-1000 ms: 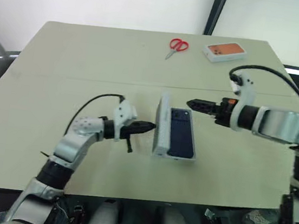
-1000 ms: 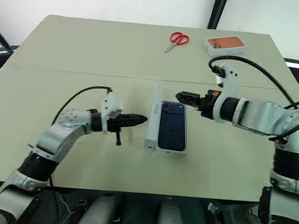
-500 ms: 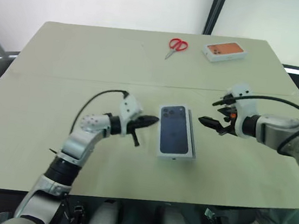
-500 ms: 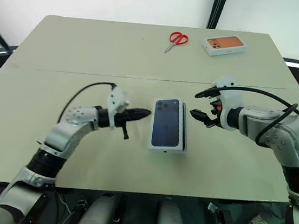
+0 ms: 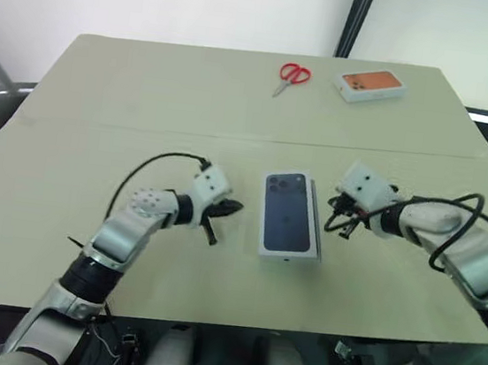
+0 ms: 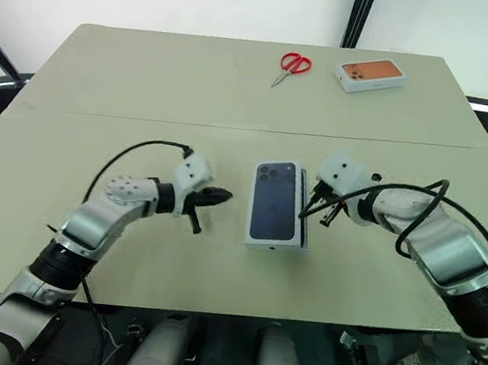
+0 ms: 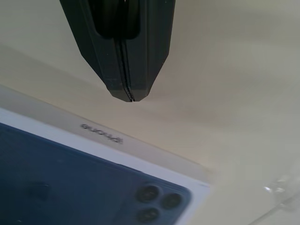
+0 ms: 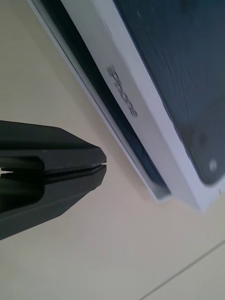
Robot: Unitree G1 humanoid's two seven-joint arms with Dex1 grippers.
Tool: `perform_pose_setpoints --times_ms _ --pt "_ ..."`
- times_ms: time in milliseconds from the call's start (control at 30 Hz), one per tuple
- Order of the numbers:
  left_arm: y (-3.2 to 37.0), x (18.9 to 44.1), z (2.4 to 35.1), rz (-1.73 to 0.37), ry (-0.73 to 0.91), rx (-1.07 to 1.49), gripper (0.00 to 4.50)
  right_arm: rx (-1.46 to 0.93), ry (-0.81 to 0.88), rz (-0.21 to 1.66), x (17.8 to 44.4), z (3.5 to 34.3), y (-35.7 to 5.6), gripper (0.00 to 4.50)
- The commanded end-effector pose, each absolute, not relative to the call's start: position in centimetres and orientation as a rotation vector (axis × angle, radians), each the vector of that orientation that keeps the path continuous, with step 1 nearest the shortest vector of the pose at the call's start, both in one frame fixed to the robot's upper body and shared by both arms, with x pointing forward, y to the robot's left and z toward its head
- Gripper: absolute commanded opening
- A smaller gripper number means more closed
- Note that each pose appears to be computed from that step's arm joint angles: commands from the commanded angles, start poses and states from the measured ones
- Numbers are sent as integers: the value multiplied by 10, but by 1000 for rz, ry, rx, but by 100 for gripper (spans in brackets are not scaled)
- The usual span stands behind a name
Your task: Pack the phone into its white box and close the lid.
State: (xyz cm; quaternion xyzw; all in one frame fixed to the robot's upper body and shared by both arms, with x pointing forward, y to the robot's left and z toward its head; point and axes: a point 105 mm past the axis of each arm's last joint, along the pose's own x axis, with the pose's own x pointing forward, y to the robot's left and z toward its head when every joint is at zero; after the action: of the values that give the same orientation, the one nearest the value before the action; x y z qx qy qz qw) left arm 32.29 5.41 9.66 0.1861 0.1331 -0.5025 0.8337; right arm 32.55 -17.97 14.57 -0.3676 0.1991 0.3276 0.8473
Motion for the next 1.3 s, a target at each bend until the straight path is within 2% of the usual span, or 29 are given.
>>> perform_pose_setpoints --times_ms 33,367,833,1300 --pt "39 321 108 -1089 246 410 0 -823 347 700 325 159 -172 6" --pt "20 317 119 -1121 204 358 0 -828 345 756 316 154 -161 6" --pt "10 316 131 -1135 155 313 0 -857 364 739 316 153 -171 6" --pt "14 318 125 -1126 164 344 0 -865 379 725 314 150 -176 6"
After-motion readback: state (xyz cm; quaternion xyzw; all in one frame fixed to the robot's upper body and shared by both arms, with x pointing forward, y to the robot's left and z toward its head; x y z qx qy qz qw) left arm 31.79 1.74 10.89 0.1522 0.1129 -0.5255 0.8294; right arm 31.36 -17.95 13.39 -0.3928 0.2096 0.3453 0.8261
